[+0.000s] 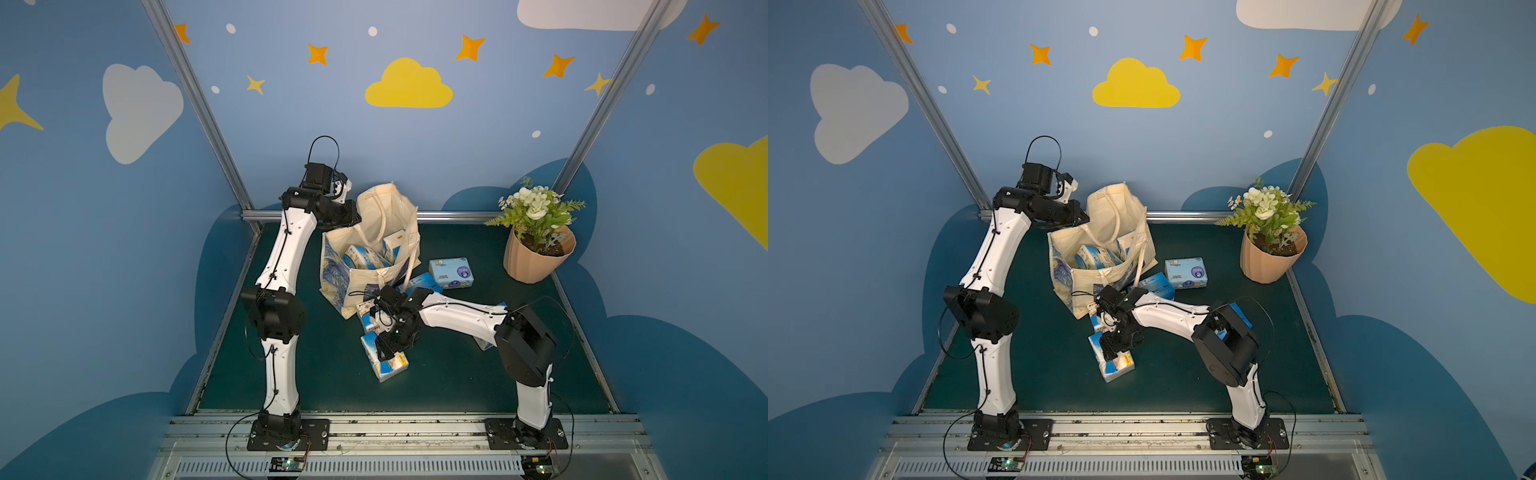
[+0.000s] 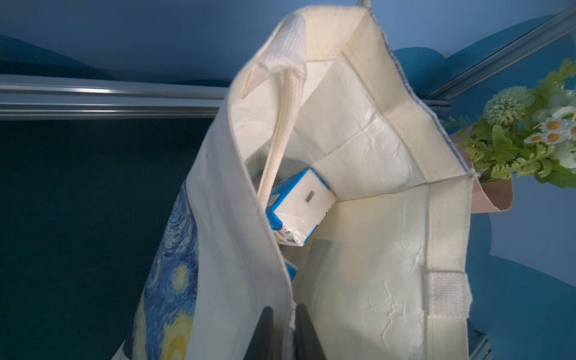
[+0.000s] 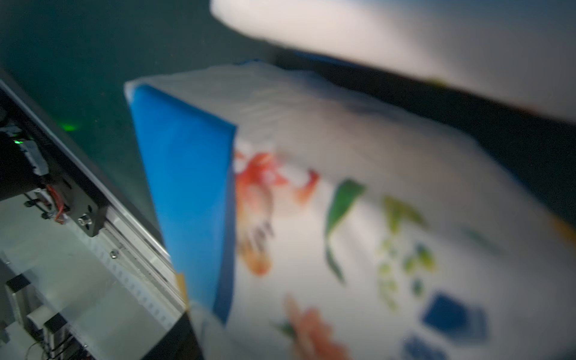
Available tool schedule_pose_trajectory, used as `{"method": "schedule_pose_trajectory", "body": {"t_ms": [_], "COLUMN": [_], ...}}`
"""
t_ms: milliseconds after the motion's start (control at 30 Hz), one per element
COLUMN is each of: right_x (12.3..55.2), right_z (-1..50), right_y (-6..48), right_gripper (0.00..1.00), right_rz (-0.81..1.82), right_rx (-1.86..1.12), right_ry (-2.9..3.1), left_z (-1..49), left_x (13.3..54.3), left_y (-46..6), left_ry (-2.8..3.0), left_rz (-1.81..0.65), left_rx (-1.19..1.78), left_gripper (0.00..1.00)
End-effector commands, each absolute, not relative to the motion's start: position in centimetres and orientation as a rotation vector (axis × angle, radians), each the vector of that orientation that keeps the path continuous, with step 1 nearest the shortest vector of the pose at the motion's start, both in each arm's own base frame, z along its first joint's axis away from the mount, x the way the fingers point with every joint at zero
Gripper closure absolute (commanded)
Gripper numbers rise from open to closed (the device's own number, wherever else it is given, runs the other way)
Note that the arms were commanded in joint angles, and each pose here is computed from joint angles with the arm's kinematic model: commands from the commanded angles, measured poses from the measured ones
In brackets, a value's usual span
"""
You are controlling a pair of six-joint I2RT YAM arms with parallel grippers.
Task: Put tissues into the canvas bag
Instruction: Pick up the pack of facial tissues from the center of the board, then place the pack of facial tissues in the canvas bag.
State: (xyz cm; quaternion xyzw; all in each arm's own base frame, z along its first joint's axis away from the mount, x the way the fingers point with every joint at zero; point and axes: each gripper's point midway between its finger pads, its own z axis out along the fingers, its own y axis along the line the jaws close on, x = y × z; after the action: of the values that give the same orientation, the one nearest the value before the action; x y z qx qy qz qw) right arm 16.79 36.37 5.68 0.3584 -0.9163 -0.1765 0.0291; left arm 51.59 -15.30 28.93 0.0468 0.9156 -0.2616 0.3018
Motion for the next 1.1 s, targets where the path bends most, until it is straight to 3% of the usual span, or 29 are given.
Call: {"method": "schedule_pose_trajectory", "body": {"t_ms": [0, 267, 467, 800, 1067], "right_x": [15.9, 16.4, 18.7, 27.2, 34.6], "right_z": [5.1, 9.2, 17.7, 35.4, 38.8], "right_y": [33.3, 30.4, 28.0, 27.2, 31.7], "right_gripper": [0.63, 0.63, 0.63, 0.55, 0.53], "right_rz": [-0.404, -0.331, -0.455, -0.795, -0.923], "right_rx": [1.054, 1.047, 1.03, 1.115, 1.229], "right_ry": [-2.822, -2.933, -3.129, -3.615, -3.686], "left_z": [29.7, 30.0, 30.1, 29.3, 29.8], "left_x": [50.8, 50.6, 50.4, 49.8, 49.7], "left_y": [-15.1, -15.4, -15.8, -17.3, -18.8], "left_ry": [2.432, 2.426, 2.43, 2.459, 2.446], "left_rz": [-0.681, -0.683, -0.673, -0.618, -0.665], "left_rx": [0.114, 0.118, 0.139, 0.212, 0.234], "left_gripper": [0.85, 0.85, 0.85, 0.85, 0.85]}}
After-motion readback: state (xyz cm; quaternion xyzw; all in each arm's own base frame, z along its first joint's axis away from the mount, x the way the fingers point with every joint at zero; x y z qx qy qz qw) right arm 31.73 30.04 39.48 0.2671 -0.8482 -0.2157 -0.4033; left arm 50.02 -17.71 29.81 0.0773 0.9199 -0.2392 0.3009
